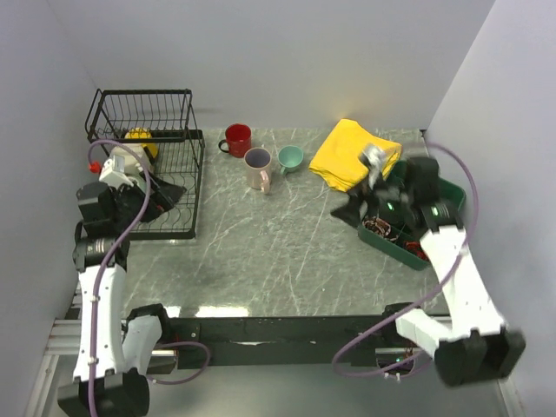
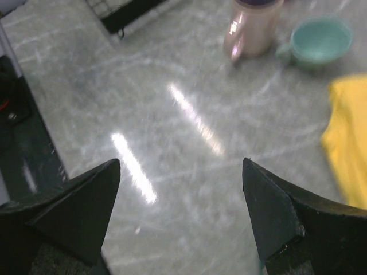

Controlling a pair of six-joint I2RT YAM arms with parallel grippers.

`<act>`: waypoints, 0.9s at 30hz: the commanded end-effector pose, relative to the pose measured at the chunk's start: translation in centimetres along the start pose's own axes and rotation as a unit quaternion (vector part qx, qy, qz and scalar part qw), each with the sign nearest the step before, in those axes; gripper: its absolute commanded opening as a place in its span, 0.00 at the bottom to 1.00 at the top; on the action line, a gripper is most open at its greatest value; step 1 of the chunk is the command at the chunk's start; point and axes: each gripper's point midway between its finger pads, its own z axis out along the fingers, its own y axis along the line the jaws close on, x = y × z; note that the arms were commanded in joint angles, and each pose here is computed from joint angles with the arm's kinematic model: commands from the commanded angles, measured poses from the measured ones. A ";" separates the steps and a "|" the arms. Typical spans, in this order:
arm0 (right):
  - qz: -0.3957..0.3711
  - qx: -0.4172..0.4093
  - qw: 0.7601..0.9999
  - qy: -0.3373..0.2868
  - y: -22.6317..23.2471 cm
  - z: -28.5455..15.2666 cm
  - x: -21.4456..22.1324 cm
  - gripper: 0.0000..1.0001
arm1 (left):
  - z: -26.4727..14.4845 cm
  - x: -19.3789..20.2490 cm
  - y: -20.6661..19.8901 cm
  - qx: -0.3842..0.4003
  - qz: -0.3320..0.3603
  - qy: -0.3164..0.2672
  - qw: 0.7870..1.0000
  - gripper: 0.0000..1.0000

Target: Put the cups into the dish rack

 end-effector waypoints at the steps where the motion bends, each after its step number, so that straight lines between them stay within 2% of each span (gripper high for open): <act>1: 0.014 0.027 0.996 0.081 -0.9 4.2 -3.3 0.92 | -0.8 2.2 -2.3 0.075 -0.025 0.024 0.997 0.96; 2: 0.002 0.030 0.997 0.064 -0.8 4.6 -6.5 0.92 | -0.8 2.8 -2.1 0.076 -0.039 0.031 0.996 0.96; 4: 0.014 0.042 0.996 0.075 -1.9 7.4 -9.1 0.90 | -0.9 3.4 -2.1 0.080 -0.050 0.033 0.995 0.96; 9: 0.071 0.075 0.992 0.071 -4.7 14.0 -12.2 0.90 | -1.6 4.0 -1.8 0.078 -0.045 0.017 0.996 0.96; 10: 0.078 0.102 0.990 0.062 -6.5 16.0 -12.9 0.93 | -1.9 3.9 -2.1 0.083 -0.039 0.011 0.996 0.96; 13: 0.107 0.131 0.984 0.052 -8.2 20.2 -13.8 0.94 | -2.1 4.3 -1.8 0.079 -0.039 0.010 0.996 0.96; 17: 0.120 0.182 0.974 0.060 -10.8 24.7 -13.4 0.93 | -2.0 4.5 -1.3 0.068 -0.044 0.007 0.997 0.96; 21: 0.119 0.216 0.967 0.065 -13.2 28.6 -10.7 0.89 | -1.7 4.5 -1.3 0.073 -0.051 0.007 0.996 0.96; 22: 0.123 0.219 0.966 0.062 -13.6 28.8 -10.7 0.84 | -1.6 4.5 -1.2 0.071 -0.054 0.010 0.996 0.96; 27: 0.125 0.210 0.967 0.076 -14.2 31.1 -8.5 0.72 | -1.3 4.6 -1.3 0.076 -0.057 0.017 0.995 0.96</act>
